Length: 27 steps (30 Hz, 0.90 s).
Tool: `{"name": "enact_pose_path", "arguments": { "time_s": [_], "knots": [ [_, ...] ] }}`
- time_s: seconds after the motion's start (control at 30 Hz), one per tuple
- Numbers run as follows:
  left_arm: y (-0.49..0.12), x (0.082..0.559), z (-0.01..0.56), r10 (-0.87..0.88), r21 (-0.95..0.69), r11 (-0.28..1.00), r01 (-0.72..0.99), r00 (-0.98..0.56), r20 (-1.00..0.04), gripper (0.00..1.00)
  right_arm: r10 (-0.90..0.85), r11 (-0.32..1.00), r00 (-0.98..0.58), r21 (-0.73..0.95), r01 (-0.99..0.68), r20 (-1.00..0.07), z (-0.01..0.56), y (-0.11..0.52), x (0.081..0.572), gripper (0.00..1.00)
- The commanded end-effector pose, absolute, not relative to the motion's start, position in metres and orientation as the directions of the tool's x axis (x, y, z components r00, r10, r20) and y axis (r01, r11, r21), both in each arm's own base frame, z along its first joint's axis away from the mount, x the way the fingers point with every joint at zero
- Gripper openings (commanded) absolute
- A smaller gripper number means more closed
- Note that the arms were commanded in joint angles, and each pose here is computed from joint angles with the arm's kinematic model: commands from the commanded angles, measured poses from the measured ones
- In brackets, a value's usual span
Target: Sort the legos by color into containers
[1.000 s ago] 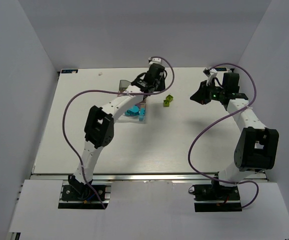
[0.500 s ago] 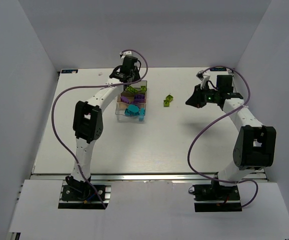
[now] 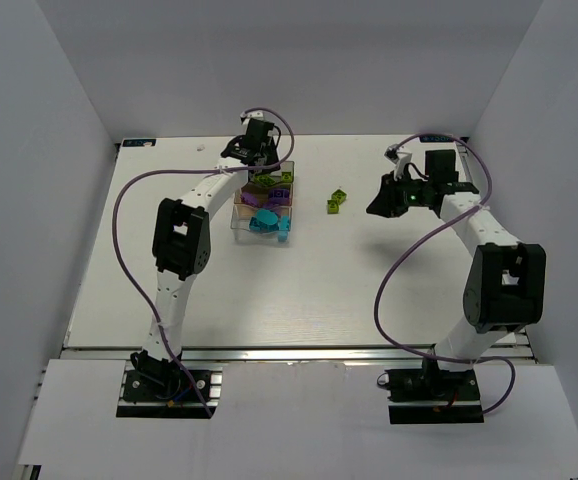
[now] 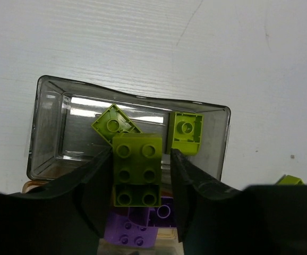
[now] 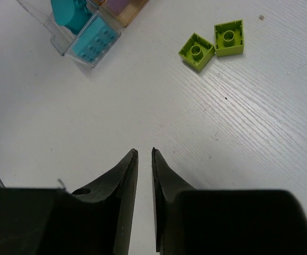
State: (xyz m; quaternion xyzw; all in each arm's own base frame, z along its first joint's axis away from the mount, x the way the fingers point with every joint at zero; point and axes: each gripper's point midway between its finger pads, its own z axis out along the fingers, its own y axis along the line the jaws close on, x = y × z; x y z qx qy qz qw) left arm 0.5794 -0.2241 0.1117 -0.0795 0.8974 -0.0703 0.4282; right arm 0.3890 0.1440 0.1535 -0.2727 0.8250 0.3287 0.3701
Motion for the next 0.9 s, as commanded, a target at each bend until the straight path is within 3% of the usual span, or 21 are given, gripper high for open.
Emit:
{"name": "enact_pose_path", "arguments": {
  "time_s": [0.0, 0.13, 0.4, 0.43, 0.53, 0.57, 0.6, 0.63, 0.67, 0.73, 0.8, 0.87],
  "knots": [
    [-0.221, 0.588, 0.142, -0.210, -0.210, 0.975, -0.068, -0.575, -0.791, 0.58, -0.245, 0.614, -0.536, 0.299, -0.731, -0.808, 0.165, 0.152, 0.396, 0.23],
    [-0.215, 0.589, 0.147, -0.210, -0.206, 0.976, -0.072, -0.569, -0.795, 0.68, -0.279, 0.599, -0.537, 0.293, -0.745, -0.796, 0.159, 0.163, 0.397, 0.25],
    [-0.205, 0.581, 0.170, -0.235, -0.235, 0.969, -0.071, -0.550, -0.801, 0.69, -0.320, 0.622, -0.547, 0.264, -0.737, -0.774, 0.155, 0.177, 0.414, 0.34],
    [-0.203, 0.577, 0.169, -0.237, -0.238, 0.969, -0.071, -0.556, -0.796, 0.66, -0.323, 0.640, -0.553, 0.254, -0.725, -0.768, 0.154, 0.178, 0.418, 0.36],
    [-0.201, 0.561, 0.204, -0.271, -0.291, 0.956, -0.044, -0.521, -0.810, 0.32, -0.312, 0.706, -0.593, 0.237, -0.668, -0.743, 0.153, 0.184, 0.439, 0.44],
    [-0.196, 0.547, 0.189, -0.271, -0.287, 0.956, -0.059, -0.551, -0.790, 0.23, -0.304, 0.720, -0.609, 0.242, -0.650, -0.732, 0.152, 0.187, 0.443, 0.45],
    [-0.191, 0.536, 0.221, -0.297, -0.320, 0.946, -0.044, -0.503, -0.812, 0.16, -0.285, 0.749, -0.642, 0.253, -0.612, -0.711, 0.149, 0.193, 0.451, 0.49],
    [-0.187, 0.526, 0.226, -0.307, -0.332, 0.943, -0.040, -0.496, -0.812, 0.15, -0.267, 0.769, -0.661, 0.259, -0.585, -0.701, 0.148, 0.196, 0.455, 0.53],
    [-0.179, 0.507, 0.201, -0.304, -0.321, 0.945, -0.065, -0.536, -0.788, 0.16, -0.256, 0.786, -0.677, 0.260, -0.561, -0.690, 0.144, 0.200, 0.458, 0.55],
    [-0.167, 0.480, 0.235, -0.347, -0.366, 0.929, -0.054, -0.471, -0.811, 0.37, -0.240, 0.828, -0.696, 0.232, -0.511, -0.676, 0.134, 0.210, 0.463, 0.68],
    [-0.152, 0.449, 0.213, -0.361, -0.368, 0.926, -0.087, -0.490, -0.794, 0.53, -0.270, 0.850, -0.698, 0.177, -0.496, -0.663, 0.121, 0.218, 0.461, 0.74],
    [-0.140, 0.421, 0.234, -0.401, -0.407, 0.909, -0.087, -0.442, -0.802, 0.58, -0.243, 0.878, -0.721, 0.169, -0.448, -0.649, 0.114, 0.222, 0.463, 0.75]
  ]
}}
